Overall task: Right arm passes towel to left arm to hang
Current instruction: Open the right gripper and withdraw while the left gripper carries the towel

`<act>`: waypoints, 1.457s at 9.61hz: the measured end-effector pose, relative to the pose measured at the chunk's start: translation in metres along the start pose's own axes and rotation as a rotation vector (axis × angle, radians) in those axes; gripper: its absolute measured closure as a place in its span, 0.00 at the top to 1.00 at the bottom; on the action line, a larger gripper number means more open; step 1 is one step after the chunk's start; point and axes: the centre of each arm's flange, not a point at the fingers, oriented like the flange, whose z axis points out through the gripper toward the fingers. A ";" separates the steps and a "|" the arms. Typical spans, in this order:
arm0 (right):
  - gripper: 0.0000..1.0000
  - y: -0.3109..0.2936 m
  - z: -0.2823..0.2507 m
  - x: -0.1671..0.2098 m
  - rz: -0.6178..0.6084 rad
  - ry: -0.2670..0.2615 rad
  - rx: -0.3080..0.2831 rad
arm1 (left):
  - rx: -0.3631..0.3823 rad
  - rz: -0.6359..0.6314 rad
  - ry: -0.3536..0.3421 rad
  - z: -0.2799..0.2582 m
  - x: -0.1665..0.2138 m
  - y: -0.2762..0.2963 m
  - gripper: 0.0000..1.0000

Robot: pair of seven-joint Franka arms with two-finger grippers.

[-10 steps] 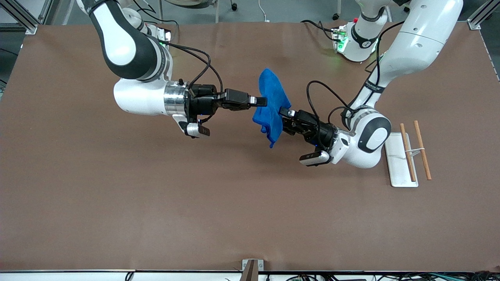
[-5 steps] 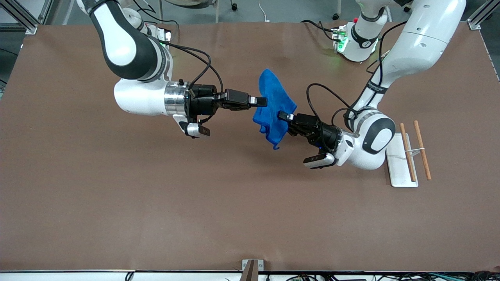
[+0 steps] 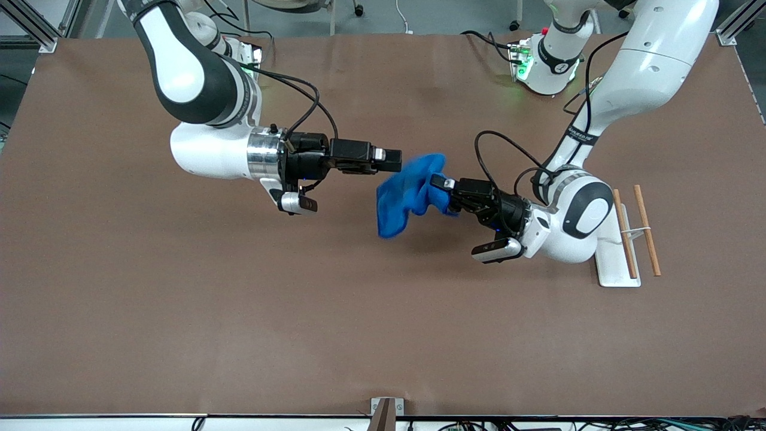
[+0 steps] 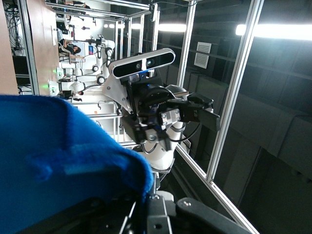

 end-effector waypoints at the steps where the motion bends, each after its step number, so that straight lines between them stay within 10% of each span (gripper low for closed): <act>1: 0.97 0.002 -0.008 0.006 -0.048 0.002 -0.069 | 0.004 0.004 0.009 -0.006 0.001 0.002 0.03; 6: 1.00 -0.022 -0.111 0.048 -0.236 0.101 -0.509 | 0.226 -0.112 0.092 -0.039 0.011 0.019 0.03; 14: 1.00 -0.028 -0.319 0.083 -0.332 0.183 -1.190 | 1.138 -0.361 0.236 -0.066 0.003 0.135 0.03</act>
